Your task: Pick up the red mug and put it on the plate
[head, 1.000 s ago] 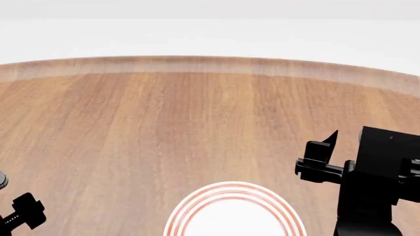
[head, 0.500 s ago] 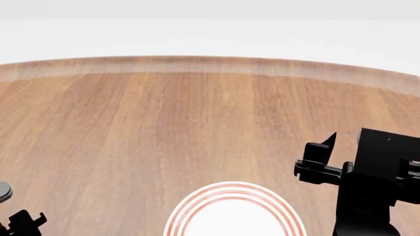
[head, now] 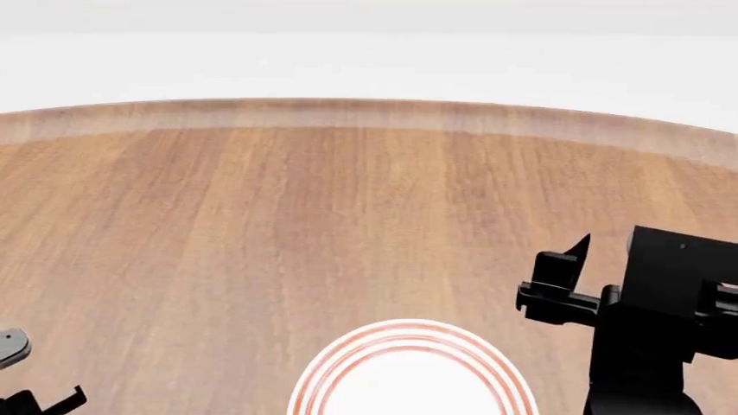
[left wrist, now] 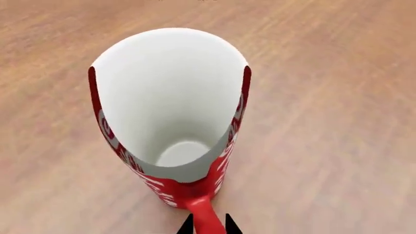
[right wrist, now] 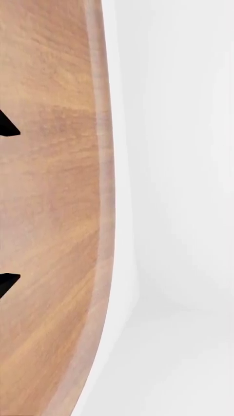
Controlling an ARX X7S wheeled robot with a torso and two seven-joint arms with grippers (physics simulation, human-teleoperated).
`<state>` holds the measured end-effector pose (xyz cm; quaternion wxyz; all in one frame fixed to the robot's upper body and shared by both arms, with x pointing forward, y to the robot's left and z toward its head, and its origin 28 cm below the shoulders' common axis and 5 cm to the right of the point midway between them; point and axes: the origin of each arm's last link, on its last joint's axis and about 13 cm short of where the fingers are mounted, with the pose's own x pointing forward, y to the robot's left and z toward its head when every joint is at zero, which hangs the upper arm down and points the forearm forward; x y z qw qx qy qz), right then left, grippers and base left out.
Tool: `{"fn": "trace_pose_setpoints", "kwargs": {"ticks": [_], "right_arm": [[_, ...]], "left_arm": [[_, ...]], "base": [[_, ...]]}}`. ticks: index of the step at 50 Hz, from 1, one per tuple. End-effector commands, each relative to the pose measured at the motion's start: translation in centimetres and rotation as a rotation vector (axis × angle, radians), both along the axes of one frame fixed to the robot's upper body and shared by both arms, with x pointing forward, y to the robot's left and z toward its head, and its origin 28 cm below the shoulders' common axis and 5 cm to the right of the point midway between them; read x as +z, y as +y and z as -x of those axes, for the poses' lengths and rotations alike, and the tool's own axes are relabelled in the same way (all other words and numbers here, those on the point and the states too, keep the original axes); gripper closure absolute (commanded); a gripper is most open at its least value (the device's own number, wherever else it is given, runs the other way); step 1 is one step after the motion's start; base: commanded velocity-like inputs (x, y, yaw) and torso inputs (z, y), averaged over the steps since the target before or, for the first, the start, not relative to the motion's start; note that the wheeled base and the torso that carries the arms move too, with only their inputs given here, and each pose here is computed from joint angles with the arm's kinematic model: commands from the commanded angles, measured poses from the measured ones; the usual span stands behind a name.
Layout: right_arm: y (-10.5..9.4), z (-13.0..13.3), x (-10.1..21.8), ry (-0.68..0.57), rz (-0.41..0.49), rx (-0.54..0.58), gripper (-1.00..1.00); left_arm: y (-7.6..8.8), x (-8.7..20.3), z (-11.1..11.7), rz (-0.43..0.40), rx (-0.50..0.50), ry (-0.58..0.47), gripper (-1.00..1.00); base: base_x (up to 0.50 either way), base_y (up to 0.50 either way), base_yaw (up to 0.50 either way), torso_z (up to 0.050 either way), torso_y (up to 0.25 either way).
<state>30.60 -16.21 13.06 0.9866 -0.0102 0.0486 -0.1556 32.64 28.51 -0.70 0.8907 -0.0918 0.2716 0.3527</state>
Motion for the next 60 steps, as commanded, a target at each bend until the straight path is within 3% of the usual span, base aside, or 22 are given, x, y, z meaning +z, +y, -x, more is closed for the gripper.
{"fn": "trace_pose_setpoints", "kwargs": {"ticks": [1,8,11,22,40,51,60], "right_arm": [[0.0,0.0,0.0,0.002,-0.001,0.001,-1.0],[0.0,-0.1,-0.2,0.003,-0.001,0.001,-1.0],[0.1,-0.1,-0.2,0.005,-0.001,0.002,-1.0],[0.2,-0.3,-0.1,0.008,0.0,0.008,-1.0],[0.3,-0.3,-0.2,0.008,-0.004,0.01,-1.0],[0.3,-0.4,-0.4,0.012,-0.005,0.013,-1.0],[0.4,-0.6,-0.5,0.012,-0.006,0.018,-1.0]], "left_arm": [[-0.8,1.4,-0.1,-0.023,-0.182,-0.079,1.0],[-1.2,2.6,-0.4,-0.071,-0.313,-0.083,1.0],[-1.5,3.1,-0.3,-0.088,-0.426,-0.06,1.0],[-2.4,5.3,-0.3,-0.099,-0.551,-0.076,1.0],[-9.0,7.9,0.8,-0.226,-0.929,-0.084,1.0],[-11.8,7.8,1.2,-0.26,-1.047,-0.081,1.0],[-14.0,8.6,0.0,-0.287,-1.127,-0.088,1.0]], "base": [[0.0,0.0,0.0,0.0,0.0],[0.0,0.0,0.0,0.0,0.0],[0.0,0.0,0.0,0.0,0.0],[0.0,0.0,0.0,0.0,0.0],[0.0,0.0,0.0,0.0,0.0],[0.0,0.0,0.0,0.0,0.0],[0.0,0.0,0.0,0.0,0.001]]}}
